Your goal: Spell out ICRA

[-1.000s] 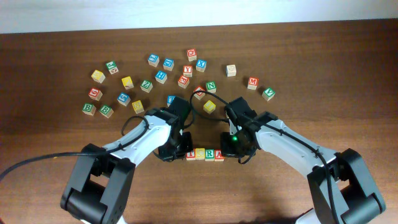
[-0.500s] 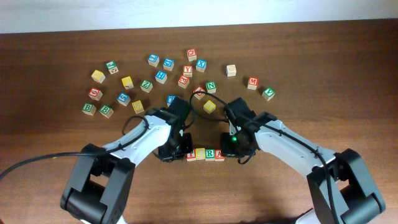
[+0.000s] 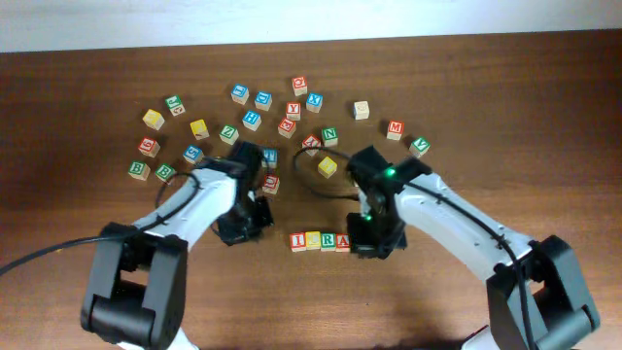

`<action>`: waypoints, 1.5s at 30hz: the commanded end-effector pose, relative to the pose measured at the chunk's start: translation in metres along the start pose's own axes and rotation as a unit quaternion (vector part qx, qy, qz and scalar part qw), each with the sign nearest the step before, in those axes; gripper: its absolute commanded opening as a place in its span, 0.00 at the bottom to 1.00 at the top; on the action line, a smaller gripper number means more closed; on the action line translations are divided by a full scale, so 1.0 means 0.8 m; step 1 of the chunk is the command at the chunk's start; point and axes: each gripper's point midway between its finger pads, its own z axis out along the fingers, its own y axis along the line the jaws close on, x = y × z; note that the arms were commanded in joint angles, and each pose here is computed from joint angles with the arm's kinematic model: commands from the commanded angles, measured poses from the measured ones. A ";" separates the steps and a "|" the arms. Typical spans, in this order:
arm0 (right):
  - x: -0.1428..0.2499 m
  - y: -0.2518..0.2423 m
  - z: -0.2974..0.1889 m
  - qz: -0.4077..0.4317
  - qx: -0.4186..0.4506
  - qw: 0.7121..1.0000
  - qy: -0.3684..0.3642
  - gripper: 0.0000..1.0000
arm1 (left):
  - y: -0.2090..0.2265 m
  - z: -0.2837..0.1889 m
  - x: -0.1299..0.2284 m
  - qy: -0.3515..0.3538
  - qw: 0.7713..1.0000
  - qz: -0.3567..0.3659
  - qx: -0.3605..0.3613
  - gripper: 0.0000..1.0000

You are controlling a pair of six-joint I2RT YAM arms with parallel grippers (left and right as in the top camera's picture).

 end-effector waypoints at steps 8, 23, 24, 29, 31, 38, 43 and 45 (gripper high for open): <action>0.003 0.056 0.045 -0.006 0.027 0.996 -0.081 0.04 | 0.075 -0.013 -0.026 0.016 0.991 -0.133 -0.006 0.00; -0.014 0.060 0.051 -0.020 0.027 0.992 -0.122 0.04 | 0.130 -0.022 -0.039 0.024 0.976 -0.218 0.009 0.05; -0.012 0.061 0.052 -0.020 0.024 0.992 -0.118 0.04 | 0.130 -0.022 -0.039 0.024 0.976 -0.218 0.009 0.04; -0.007 0.067 0.053 -0.021 0.012 0.994 -0.106 0.04 | 0.130 -0.022 -0.039 0.024 0.976 -0.218 0.009 0.04; -0.007 0.065 0.055 -0.020 0.014 0.994 -0.103 0.04 | 0.130 -0.022 -0.039 0.024 0.976 -0.218 0.009 0.04; -0.002 0.058 0.080 -0.020 0.034 0.996 -0.077 0.04 | 0.130 -0.022 -0.040 0.021 0.976 -0.218 0.008 0.05; -0.012 0.060 0.078 -0.023 0.034 0.995 -0.096 0.04 | 0.130 -0.022 -0.041 0.020 0.976 -0.217 0.009 0.06; -0.014 0.063 0.078 -0.025 0.030 0.994 -0.101 0.04 | 0.130 -0.022 -0.041 0.020 0.976 -0.217 0.009 0.06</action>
